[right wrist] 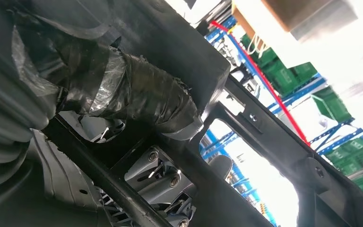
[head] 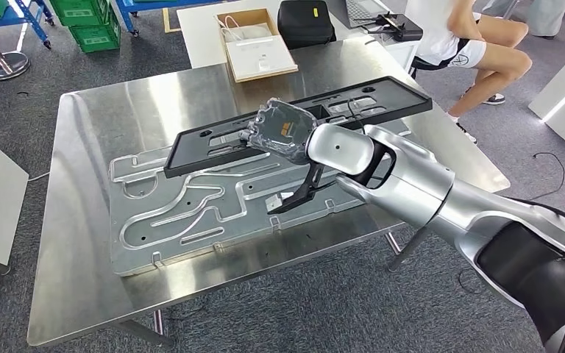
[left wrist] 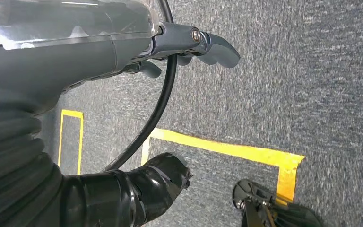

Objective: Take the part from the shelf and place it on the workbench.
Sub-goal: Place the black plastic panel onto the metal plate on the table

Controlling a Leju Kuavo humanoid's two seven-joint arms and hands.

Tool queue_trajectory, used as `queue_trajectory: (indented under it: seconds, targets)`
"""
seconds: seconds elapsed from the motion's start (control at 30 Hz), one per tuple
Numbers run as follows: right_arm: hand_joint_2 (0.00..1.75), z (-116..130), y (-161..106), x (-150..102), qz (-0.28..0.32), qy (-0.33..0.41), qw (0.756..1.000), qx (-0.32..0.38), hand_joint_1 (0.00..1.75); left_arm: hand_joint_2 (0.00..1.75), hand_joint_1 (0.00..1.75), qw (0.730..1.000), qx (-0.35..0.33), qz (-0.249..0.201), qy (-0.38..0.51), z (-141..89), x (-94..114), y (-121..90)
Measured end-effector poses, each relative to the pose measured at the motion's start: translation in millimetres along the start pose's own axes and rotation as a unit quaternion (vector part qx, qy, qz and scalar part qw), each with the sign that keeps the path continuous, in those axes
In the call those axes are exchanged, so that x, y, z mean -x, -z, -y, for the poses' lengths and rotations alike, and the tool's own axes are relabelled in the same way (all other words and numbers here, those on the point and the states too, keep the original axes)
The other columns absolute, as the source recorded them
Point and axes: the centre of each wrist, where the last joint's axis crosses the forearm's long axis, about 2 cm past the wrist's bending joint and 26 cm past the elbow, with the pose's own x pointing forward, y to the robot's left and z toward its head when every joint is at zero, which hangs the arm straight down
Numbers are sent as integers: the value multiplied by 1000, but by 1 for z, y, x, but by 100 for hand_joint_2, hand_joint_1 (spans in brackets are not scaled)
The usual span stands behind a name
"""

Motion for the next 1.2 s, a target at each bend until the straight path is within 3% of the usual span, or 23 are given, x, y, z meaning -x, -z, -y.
queue_trajectory:
  seconds: [0.3,0.7,1.2]
  targets:
    - [175,-28,-1,-18,2,16,1000,-9,175,175,0,1000,-9,-1,4,-1,0,0]
    - [175,-35,9,-32,5,22,1000,-10,175,175,0,1000,-25,-2,-2,-1,0,0]
    - [175,-56,6,-28,-30,-30,998,-52,175,175,0,999,-38,-2,-8,-2,1,0]
